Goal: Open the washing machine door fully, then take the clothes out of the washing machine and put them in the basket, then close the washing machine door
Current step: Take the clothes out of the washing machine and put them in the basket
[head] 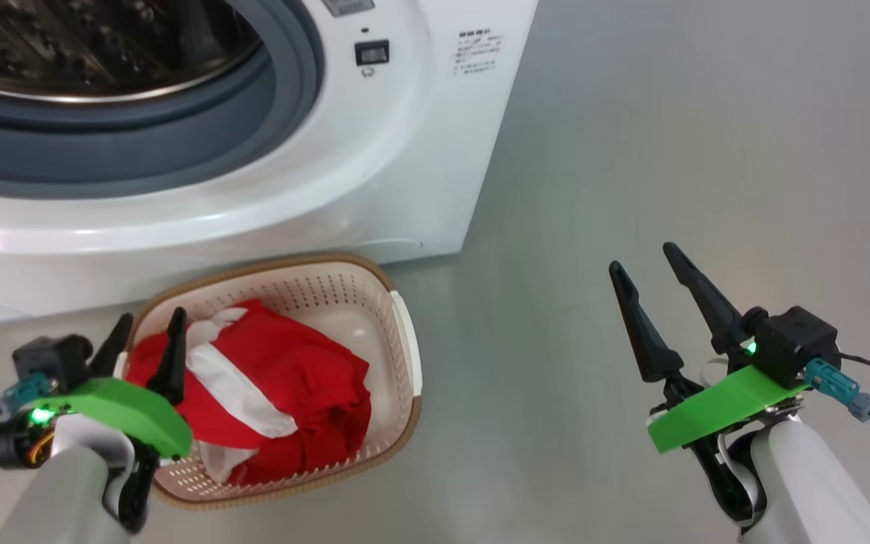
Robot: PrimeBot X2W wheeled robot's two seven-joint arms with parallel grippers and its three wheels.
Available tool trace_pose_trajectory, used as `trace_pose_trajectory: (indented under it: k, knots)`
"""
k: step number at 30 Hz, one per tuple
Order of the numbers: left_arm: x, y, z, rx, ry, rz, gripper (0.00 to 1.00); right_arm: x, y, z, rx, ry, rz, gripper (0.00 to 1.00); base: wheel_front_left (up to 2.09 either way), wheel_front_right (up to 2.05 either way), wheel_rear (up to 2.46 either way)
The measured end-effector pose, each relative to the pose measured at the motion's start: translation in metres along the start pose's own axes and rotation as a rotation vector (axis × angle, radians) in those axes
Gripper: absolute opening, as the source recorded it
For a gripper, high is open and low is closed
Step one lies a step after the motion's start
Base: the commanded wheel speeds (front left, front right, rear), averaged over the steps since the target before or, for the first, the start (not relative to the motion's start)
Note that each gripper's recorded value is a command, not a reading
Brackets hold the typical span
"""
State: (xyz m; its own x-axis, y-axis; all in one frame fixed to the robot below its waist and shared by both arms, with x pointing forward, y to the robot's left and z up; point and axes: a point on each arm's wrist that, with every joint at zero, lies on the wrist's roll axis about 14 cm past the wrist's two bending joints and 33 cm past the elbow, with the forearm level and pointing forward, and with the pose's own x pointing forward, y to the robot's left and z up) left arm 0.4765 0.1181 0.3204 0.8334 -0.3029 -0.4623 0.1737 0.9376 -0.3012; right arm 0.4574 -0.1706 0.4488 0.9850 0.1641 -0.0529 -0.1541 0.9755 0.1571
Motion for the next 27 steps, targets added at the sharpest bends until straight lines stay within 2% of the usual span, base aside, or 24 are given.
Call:
trace_pose_trajectory:
  k: [13,27]
  knots:
    - [-0.069,0.008,0.067,0.040,-0.307,0.092,1.00,-0.033,0.005,0.022,0.014,-0.037,0.001,1.00,0.00,0.00,0.00]
    - [-0.133,0.004,0.102,0.087,-0.498,0.140,1.00,-0.061,0.004,0.036,-0.001,-0.066,-0.002,1.00,0.00,0.00,0.00]
